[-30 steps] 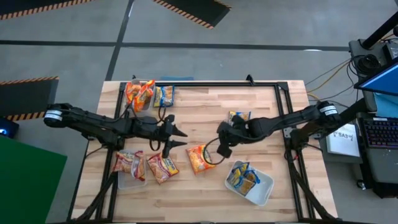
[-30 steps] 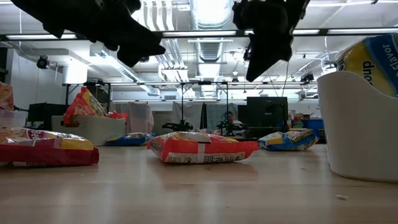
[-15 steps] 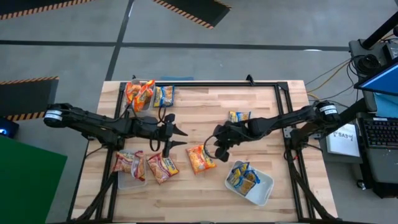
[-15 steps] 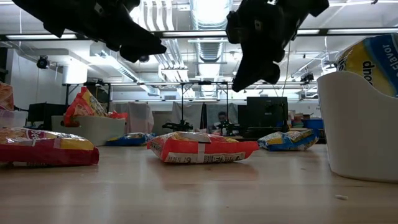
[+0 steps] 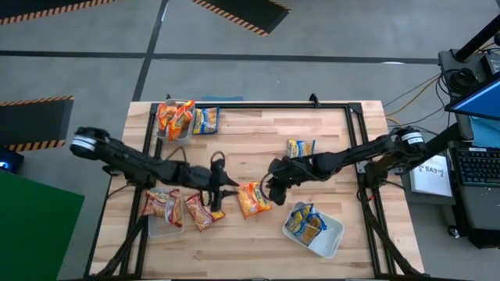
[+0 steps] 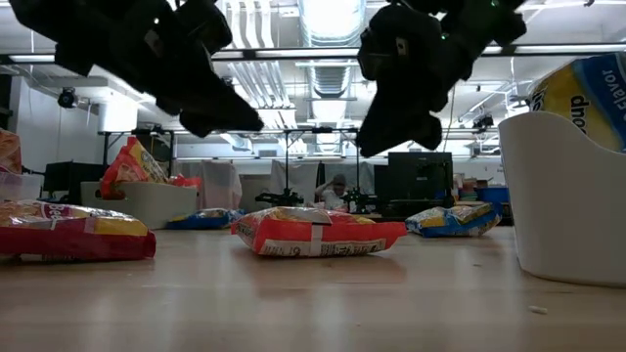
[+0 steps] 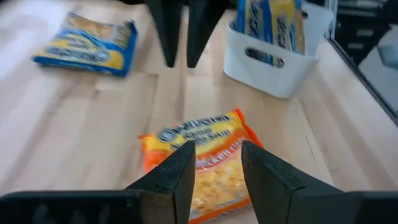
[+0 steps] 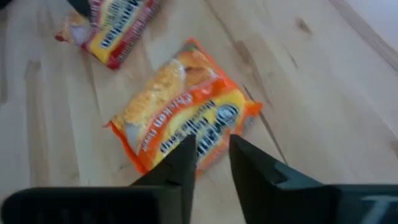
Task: Sort Maruchan noodles
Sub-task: Put the orange noodle pack into the gray bin
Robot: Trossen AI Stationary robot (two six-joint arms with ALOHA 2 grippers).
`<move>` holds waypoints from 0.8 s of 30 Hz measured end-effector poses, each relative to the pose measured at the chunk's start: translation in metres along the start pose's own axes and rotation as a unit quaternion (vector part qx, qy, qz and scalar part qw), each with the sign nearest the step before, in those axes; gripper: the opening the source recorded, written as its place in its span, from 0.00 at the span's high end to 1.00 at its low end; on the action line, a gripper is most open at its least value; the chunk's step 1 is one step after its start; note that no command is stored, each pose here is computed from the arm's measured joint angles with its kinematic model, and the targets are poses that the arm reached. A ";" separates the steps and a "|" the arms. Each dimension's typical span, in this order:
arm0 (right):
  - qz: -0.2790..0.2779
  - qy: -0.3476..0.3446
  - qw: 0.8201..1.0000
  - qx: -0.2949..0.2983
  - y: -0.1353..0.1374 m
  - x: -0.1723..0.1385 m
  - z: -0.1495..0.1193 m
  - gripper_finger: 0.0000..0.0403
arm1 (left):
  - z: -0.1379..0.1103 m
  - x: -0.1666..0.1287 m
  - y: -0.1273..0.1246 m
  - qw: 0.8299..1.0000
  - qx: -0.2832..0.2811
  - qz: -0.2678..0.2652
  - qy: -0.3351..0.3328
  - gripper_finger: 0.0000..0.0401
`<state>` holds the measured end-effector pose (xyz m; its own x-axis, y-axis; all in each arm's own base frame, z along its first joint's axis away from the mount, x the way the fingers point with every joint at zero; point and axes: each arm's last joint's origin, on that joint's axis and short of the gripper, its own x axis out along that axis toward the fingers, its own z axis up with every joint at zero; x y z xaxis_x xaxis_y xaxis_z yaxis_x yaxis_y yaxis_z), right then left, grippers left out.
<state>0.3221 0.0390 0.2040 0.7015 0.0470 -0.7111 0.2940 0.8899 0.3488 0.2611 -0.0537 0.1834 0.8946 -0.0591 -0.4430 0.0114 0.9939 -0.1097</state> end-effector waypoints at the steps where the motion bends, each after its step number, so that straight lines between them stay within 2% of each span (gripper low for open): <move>1: 0.006 -0.010 1.000 -0.011 0.001 0.002 -0.002 0.75 | -0.004 0.004 -0.004 1.000 0.003 -0.002 0.003 0.72; 5: 0.022 -0.025 0.997 -0.076 0.004 0.010 -0.010 0.66 | -0.018 0.017 -0.016 1.000 0.009 0.004 0.012 0.74; 10: 0.027 -0.024 0.991 -0.131 0.007 0.023 -0.018 0.64 | -0.033 0.034 -0.023 0.999 -0.009 0.020 0.030 0.76; 17: 0.028 -0.022 0.984 -0.172 0.007 0.037 -0.024 0.72 | -0.035 0.057 -0.029 0.999 0.002 0.022 0.045 0.77; 24: 0.025 -0.016 0.982 -0.184 0.006 0.035 -0.025 0.83 | -0.042 0.072 -0.025 0.997 0.006 0.038 0.059 0.77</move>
<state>0.3321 0.0580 0.1658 0.7314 0.0848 -0.6767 0.0088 0.9910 0.1337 0.3065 -0.0871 0.1173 0.8338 0.0064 -0.5520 -0.0482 0.9970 -0.0611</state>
